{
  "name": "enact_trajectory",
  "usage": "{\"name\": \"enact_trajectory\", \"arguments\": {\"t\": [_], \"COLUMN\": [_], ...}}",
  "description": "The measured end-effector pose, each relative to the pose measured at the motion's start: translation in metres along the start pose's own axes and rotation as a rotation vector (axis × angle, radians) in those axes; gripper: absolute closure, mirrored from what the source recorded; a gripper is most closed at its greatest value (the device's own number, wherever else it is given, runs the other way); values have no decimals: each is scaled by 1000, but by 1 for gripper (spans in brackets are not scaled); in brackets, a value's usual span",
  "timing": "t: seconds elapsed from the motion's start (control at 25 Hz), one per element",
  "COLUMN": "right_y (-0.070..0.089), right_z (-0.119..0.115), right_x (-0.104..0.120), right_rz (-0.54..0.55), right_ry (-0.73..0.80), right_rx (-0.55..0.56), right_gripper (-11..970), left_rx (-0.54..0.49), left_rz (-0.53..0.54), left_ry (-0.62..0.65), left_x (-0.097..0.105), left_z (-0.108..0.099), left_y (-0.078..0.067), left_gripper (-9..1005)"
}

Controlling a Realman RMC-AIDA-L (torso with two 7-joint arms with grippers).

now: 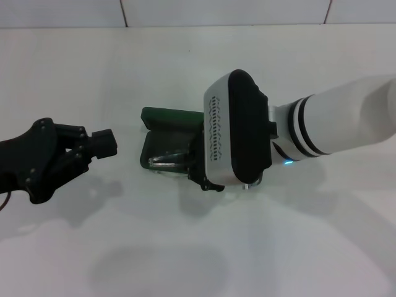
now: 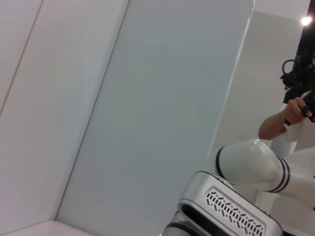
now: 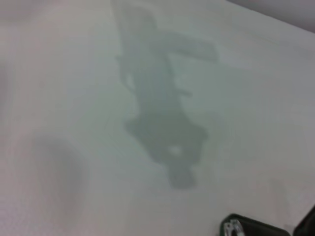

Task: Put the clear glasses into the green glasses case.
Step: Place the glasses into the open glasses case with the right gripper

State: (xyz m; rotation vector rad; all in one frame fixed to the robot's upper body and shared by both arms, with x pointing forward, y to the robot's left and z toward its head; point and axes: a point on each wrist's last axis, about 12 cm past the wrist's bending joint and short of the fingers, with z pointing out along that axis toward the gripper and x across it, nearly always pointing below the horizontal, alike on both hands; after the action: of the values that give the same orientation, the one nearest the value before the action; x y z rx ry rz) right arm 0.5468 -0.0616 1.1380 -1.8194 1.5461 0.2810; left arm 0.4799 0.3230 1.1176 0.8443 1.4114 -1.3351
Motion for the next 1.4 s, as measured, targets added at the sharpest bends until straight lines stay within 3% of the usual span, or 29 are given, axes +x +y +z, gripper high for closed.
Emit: {"name": "enact_trajectory", "arguments": {"t": [0.24,0.48,0.8,1.04,1.4], "right_y": [-7,-15,-25,-39,-67], "right_z": [-6,-17,-53,-80,-67], "right_x": [-3,0,3,-4,-26], "right_rz": [56,99,148,196,263], "right_ry": [-15,-34,-53,-50,141], "right_rx": [-46,-18,-33,-78,-272], "right_gripper": [851,853,855,857,860], "left_rx": [1,-8,4,8,-56], "left_rz": [-7,-4,3,19,20], "left_ry": [-12,-32,-19,33,70], "left_x": [-2,-5,-9,-23,-32], "left_z": [-1,-7,-12,-26,-44], "left_y": [-1,-3,-4,-6,-8], "left_gripper": [944,944,944,944,944]}}
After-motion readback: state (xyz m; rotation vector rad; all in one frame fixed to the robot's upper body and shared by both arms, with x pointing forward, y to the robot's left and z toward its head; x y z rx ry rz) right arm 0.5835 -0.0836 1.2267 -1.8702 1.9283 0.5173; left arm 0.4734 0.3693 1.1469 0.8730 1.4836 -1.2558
